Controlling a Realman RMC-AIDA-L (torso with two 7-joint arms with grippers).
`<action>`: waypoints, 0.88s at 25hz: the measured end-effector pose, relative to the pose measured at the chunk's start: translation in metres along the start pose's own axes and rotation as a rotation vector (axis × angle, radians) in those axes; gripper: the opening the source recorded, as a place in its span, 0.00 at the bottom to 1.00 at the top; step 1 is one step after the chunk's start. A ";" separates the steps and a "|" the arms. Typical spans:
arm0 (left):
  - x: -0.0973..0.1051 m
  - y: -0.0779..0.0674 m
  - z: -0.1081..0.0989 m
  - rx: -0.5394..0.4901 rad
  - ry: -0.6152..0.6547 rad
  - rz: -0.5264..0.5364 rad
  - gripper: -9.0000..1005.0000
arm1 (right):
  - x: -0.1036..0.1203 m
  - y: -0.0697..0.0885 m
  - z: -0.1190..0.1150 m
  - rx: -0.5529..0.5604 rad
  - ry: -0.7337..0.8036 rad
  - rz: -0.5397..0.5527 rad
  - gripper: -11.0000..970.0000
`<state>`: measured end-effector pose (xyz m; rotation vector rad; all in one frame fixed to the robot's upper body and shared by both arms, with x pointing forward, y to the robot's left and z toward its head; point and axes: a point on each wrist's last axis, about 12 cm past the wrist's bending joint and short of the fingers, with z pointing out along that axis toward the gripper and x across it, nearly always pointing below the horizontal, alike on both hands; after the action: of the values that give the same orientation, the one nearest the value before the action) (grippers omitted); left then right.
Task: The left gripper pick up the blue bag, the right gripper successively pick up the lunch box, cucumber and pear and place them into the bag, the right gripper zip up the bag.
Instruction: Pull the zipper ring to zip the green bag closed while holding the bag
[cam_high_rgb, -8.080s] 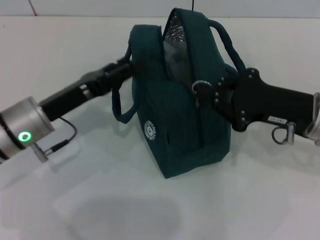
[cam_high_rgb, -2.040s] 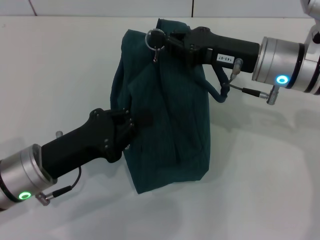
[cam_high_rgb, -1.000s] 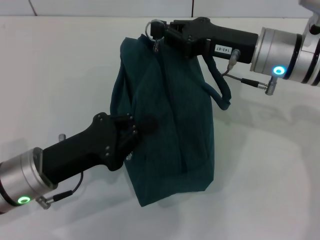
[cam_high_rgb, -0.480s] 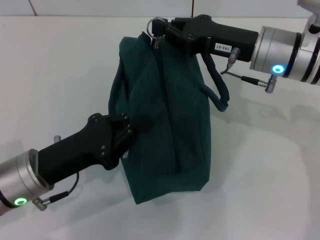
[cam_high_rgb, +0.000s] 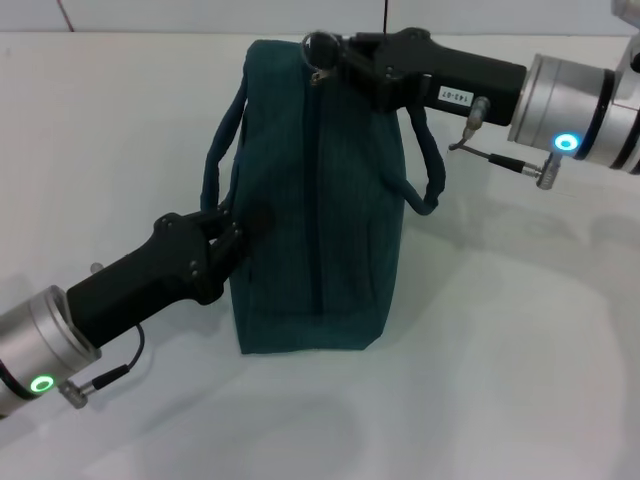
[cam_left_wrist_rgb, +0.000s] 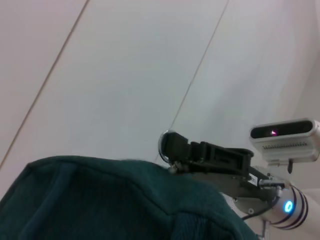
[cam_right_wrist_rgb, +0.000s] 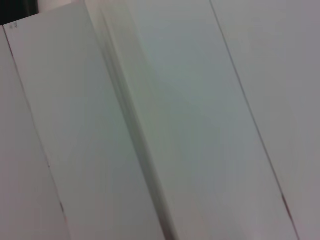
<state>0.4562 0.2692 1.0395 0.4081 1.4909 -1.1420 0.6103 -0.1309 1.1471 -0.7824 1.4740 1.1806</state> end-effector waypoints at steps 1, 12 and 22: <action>0.000 0.000 0.000 0.003 0.005 -0.001 0.06 | 0.000 -0.001 -0.001 0.004 -0.001 -0.001 0.13; 0.004 -0.005 0.000 0.053 0.043 -0.004 0.07 | 0.001 -0.004 -0.002 0.030 0.006 -0.014 0.13; 0.004 -0.008 -0.005 0.063 0.042 -0.005 0.10 | 0.004 -0.008 -0.004 0.057 0.016 -0.033 0.14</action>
<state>0.4465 0.2683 1.0386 0.4743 1.4955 -1.1930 0.6153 -0.1364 1.1415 -0.7755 1.4960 1.1051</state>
